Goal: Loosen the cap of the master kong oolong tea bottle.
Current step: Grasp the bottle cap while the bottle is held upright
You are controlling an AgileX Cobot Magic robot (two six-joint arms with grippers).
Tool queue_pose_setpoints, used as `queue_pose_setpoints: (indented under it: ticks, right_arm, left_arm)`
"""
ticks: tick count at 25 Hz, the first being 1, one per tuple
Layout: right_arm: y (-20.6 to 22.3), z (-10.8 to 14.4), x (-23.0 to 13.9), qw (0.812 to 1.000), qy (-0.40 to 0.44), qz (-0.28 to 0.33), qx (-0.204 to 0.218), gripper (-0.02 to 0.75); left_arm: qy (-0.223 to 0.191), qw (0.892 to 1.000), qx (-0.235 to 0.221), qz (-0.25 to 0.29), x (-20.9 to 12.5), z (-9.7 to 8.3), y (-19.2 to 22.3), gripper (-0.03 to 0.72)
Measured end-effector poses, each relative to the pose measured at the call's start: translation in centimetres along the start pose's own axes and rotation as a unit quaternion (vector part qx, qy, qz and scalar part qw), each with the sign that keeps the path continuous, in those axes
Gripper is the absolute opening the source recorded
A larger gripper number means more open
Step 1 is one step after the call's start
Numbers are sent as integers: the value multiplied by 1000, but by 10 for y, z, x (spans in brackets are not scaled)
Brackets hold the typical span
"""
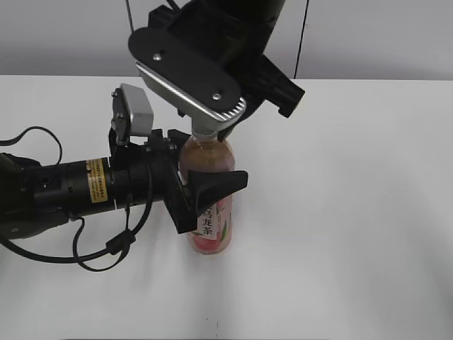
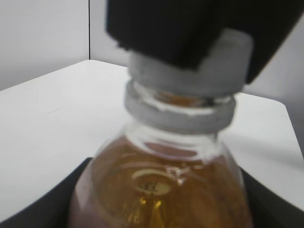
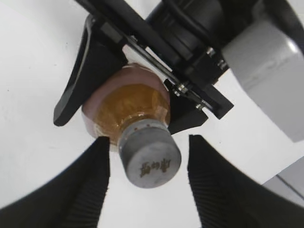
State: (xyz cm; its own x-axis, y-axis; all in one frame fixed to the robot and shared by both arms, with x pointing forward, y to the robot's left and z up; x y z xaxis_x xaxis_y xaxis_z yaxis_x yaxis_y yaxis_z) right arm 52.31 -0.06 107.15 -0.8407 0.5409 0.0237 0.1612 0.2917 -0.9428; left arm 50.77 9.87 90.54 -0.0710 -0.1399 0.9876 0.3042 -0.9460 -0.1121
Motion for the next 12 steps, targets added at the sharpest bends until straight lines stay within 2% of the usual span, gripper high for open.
queue_pose_setpoints:
  ticks: [5, 7, 10, 12]
  right_arm:
    - [-1, 0, -1, 992, 122, 4, -1, 558]
    - [-1, 0, -1, 984, 179, 5, 0, 576]
    - [-1, 0, -1, 958, 288, 6, -2, 577]
    - [-2, -1, -1, 922, 388, 4, -4, 577]
  left_arm:
    - [0, 1000, 0, 0, 0, 0, 0, 447]
    - [0, 1000, 0, 0, 0, 0, 0, 447]
    - [0, 1000, 0, 0, 0, 0, 0, 447]
    - [0, 1000, 0, 0, 0, 0, 0, 447]
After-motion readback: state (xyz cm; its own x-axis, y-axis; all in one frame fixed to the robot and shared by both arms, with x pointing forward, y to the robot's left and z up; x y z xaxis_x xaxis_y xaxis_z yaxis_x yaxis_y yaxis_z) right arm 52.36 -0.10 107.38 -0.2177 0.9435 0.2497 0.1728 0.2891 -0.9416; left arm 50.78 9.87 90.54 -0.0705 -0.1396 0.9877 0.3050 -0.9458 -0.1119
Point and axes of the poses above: a point on each arm's last joint axis where the gripper is mounted, y pointing out along that axis toward the gripper, z along the wrist's bending axis when the last joint is at zero, x = y × z, the point moved 1 cm from there along y, pointing out along that axis toward the gripper, and after that the axes turned 12 degrees about y, right-handed, at the moved point
